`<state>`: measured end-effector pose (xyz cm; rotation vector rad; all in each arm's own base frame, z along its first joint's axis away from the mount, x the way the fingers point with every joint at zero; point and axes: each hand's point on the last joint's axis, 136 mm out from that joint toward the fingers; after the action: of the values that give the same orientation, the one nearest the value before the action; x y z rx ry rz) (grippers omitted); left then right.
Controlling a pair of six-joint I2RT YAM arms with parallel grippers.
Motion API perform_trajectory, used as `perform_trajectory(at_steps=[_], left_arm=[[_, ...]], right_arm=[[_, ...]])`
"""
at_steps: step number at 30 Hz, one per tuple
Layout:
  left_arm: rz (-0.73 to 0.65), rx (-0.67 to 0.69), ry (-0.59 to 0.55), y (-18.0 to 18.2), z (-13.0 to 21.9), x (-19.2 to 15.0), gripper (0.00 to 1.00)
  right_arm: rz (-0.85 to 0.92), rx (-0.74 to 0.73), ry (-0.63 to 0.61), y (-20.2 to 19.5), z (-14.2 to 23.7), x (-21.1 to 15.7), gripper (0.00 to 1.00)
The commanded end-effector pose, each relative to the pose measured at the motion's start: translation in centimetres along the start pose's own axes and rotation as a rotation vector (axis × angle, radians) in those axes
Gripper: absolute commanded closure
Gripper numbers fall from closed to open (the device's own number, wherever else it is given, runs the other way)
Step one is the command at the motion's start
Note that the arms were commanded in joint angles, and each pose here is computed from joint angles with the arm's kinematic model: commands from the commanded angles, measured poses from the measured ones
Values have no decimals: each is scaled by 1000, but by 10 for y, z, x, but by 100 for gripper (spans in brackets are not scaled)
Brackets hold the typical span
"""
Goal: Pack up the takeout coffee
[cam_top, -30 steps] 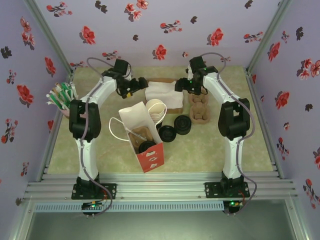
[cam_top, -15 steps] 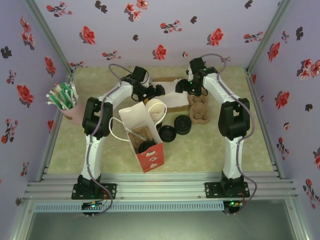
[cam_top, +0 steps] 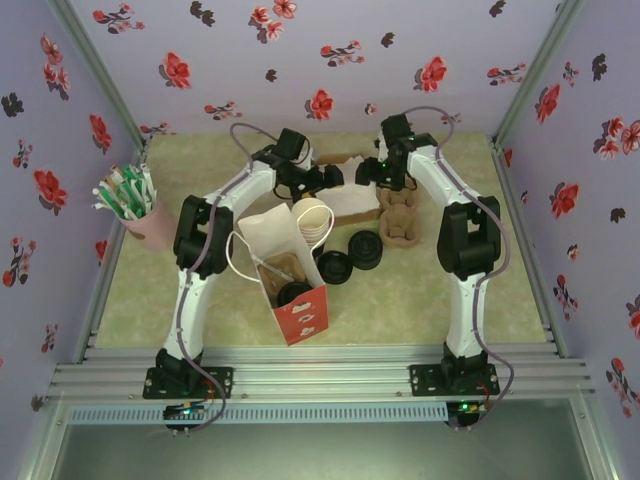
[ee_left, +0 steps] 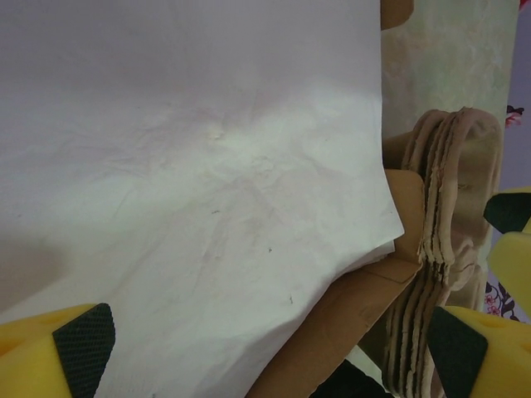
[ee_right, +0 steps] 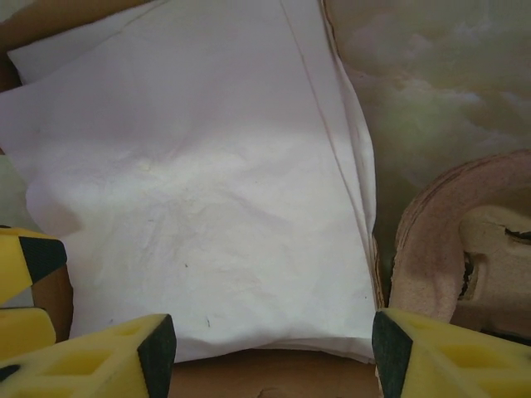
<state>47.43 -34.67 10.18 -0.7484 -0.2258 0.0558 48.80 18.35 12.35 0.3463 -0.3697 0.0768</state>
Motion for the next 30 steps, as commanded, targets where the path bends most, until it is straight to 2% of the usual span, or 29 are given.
perform_trajectory(at_steps=[1,12,19,24,30], left_arm=[[-13,-51,-23,-10,12,5,1],[-39,-101,-108,-25,74,27,1],[11,25,-175,19,97,49,1],[45,92,-191,52,91,68,1],[33,81,-169,56,56,77,1]], right_arm=[[71,-33,-38,5,9,14,36],[102,-48,-30,16,-6,22,38],[116,-87,4,10,-13,14,37],[117,-89,40,5,-27,8,37],[113,-118,77,-3,-42,3,37]])
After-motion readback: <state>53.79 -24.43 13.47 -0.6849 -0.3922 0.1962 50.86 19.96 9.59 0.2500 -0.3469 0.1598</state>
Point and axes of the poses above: each hand's point on the last joint's axis, 136 mm out from that joint toward the fingers, its own z axis back along the fingers, its own y axis along the line the jaws close on, x = y × z, and after that the axes turned 4 degrees about z, right-handed
